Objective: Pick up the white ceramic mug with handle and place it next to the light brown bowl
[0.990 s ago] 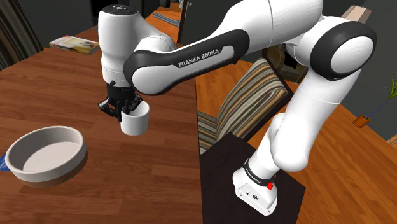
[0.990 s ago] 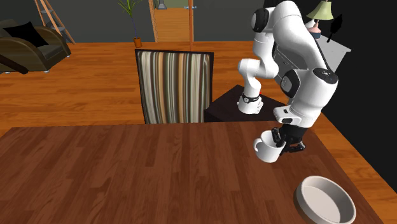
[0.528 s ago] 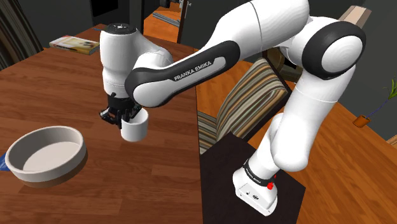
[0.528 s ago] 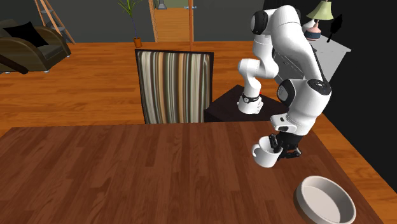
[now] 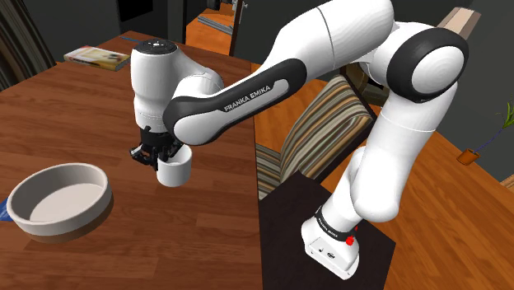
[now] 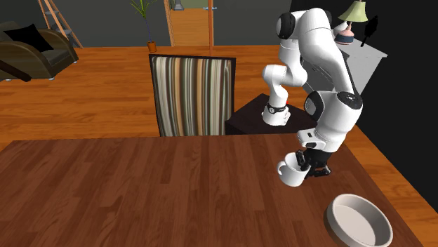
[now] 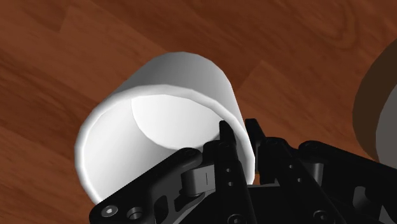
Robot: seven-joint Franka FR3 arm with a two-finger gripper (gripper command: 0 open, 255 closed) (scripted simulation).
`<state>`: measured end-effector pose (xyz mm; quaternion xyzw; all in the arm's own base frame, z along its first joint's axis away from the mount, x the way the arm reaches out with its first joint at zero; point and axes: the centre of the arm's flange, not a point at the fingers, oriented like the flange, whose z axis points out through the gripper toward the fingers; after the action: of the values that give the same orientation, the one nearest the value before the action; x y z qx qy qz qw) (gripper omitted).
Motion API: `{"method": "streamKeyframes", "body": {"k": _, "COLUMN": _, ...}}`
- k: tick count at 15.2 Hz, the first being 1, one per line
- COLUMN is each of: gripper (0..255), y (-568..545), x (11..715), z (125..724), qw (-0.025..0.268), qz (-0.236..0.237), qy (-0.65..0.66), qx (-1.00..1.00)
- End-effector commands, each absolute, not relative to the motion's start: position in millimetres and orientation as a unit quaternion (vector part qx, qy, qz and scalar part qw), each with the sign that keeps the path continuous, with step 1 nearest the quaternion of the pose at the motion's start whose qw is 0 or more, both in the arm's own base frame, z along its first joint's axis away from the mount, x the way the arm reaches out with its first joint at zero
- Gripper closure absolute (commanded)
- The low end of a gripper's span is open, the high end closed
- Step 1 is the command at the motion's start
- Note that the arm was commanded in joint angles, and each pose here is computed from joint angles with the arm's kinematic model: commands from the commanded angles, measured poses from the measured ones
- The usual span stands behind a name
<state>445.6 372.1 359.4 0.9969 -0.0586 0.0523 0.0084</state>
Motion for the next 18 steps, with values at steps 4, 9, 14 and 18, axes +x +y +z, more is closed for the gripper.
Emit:
{"method": "streamKeyframes", "body": {"k": 4, "gripper": 0, "y": 372, "x": 446, "z": 359, "qw": 0.008, "qz": 0.053, "qy": -0.059, "qx": 0.997}}
{"method": "streamKeyframes", "body": {"k": 9, "gripper": 0, "y": 373, "x": 443, "z": 386, "qw": 0.008, "qz": 0.053, "qy": -0.059, "qx": 0.997}}
{"method": "streamKeyframes", "body": {"k": 14, "gripper": 0, "y": 373, "x": 440, "z": 409, "qw": 0.008, "qz": 0.053, "qy": -0.059, "qx": 0.997}}
{"method": "streamKeyframes", "body": {"k": 18, "gripper": 0, "y": 373, "x": 440, "z": 409, "qw": 0.008, "qz": 0.053, "qy": -0.059, "qx": 0.997}}
